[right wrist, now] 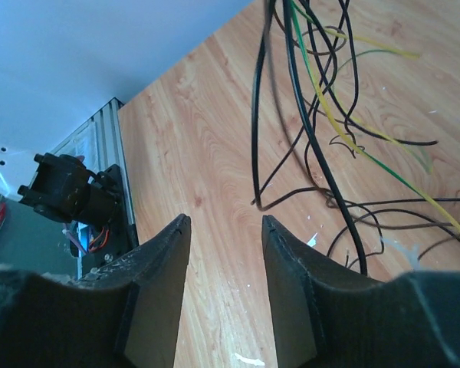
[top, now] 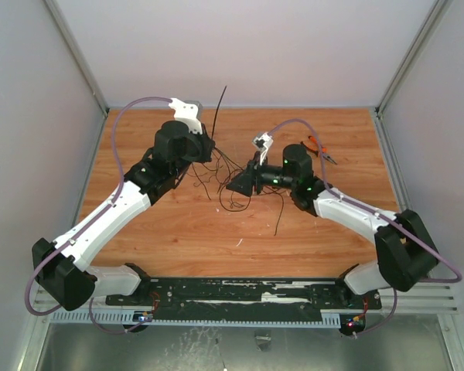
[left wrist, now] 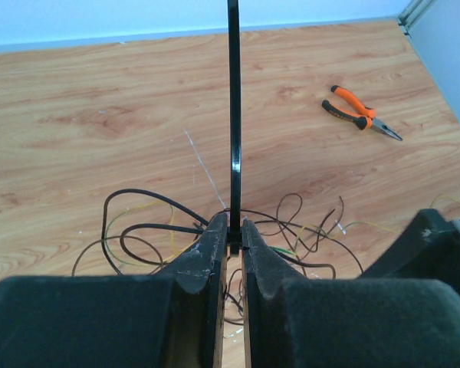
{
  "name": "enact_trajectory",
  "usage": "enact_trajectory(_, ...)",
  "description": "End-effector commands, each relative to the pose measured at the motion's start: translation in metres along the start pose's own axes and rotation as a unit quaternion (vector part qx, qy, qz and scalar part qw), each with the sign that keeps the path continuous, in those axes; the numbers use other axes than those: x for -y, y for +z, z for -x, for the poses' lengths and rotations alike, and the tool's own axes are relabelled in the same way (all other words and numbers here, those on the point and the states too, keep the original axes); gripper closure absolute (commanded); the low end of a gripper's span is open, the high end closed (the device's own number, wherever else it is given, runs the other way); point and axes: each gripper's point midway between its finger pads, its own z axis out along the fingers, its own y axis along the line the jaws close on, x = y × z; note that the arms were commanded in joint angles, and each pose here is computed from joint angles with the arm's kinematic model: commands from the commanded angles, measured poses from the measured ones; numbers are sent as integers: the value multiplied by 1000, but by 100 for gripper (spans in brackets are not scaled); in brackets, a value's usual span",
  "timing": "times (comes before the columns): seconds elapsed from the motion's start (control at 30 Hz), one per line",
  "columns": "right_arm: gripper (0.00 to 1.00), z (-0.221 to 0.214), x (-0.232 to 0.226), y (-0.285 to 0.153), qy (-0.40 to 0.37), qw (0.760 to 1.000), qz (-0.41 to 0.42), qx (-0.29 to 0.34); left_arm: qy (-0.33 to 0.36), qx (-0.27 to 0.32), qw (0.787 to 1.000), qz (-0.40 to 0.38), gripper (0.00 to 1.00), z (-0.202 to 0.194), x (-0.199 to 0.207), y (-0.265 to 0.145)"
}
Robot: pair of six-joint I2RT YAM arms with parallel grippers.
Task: Zip-tie the wires
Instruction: Adjust the cable at the center of the board.
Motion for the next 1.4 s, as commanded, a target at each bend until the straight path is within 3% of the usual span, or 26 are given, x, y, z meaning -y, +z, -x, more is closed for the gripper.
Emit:
enact_trajectory(0.0, 56, 21, -3, 18, -5, 1000, 0, 22, -1, 24, 1000, 1, 100, 17, -1, -2)
enact_trajectory(0.27, 53, 25, 17, 32, -14, 999, -28, 26, -4, 18, 1000, -4, 100, 13, 1, -1)
enact_trajectory(0.3, 57, 26, 18, 33, -15, 999, -29, 27, -4, 18, 1000, -3, 100, 12, 1, -1)
enact_trajectory(0.43, 91, 25, 20, 30, -21, 999, -40, 23, -2, 18, 1000, -2, 100, 12, -1, 0)
enact_trajectory(0.5, 100, 21, 21, 24, -24, 998, -52, 17, -2, 17, 1000, 0, 100, 12, -2, 1)
enact_trajectory(0.9, 100, -2, 18, -32, -29, 992, -117, -23, -7, 19, 1000, 13, 100, 14, -16, 0)
enact_trajectory(1.37, 100, 6, 39, -74, -24, 985, -172, -6, -7, 19, 1000, 20, 100, 16, -21, -1)
